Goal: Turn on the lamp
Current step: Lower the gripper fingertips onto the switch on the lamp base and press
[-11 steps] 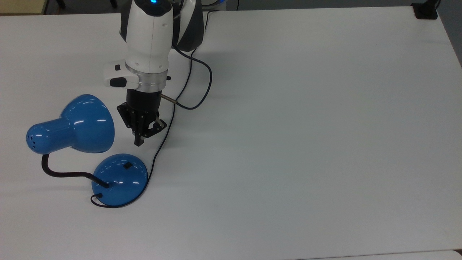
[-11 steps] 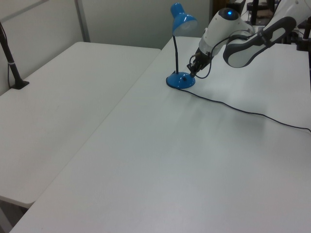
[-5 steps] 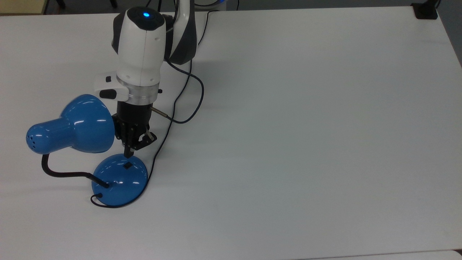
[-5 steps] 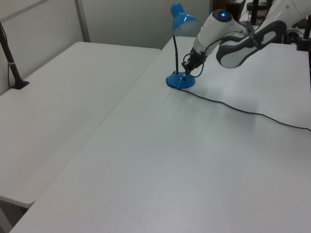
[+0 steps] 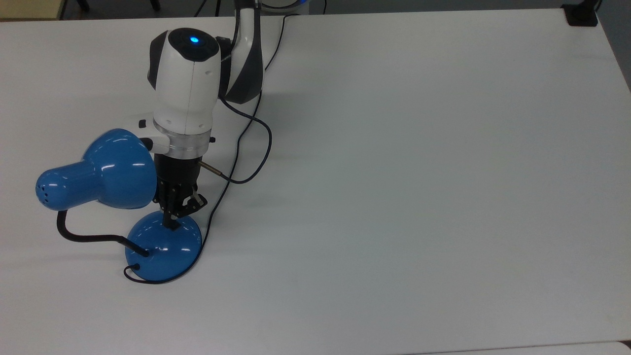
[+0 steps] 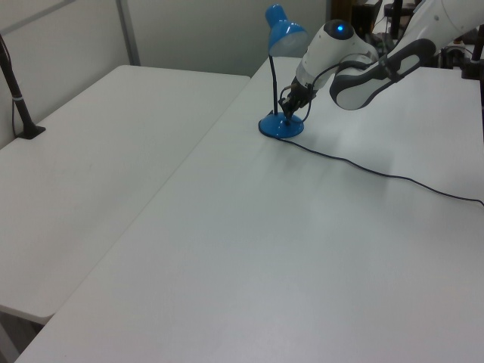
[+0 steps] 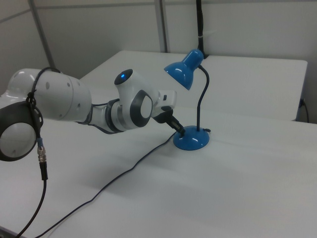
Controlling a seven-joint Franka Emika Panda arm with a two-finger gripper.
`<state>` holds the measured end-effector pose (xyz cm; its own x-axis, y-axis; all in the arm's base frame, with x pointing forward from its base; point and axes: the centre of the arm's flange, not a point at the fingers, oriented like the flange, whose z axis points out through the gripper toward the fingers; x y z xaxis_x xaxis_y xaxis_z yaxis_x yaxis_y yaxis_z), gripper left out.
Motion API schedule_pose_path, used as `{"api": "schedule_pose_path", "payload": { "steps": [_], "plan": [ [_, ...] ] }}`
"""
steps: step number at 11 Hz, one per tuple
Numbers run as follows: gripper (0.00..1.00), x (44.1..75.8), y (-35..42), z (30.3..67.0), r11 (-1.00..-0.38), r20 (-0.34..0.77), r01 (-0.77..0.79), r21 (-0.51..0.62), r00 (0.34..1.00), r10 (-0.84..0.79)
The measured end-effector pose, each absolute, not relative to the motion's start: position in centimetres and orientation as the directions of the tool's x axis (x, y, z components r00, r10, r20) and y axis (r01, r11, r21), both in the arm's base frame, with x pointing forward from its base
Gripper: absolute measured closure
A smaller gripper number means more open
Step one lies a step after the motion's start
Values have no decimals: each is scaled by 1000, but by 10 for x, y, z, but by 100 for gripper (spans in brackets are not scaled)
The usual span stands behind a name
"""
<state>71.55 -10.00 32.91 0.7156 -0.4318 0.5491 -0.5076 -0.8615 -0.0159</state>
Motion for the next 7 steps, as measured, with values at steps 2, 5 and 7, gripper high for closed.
{"api": "schedule_pose_path", "payload": {
  "steps": [2,5,7],
  "plan": [
    [99,717,-100,325,-861,546,-508,-14,718,-432],
    [99,717,-100,322,-866,547,-499,-1,725,-418],
    [99,717,-100,322,-869,549,-496,4,727,-412]
  ]
}}
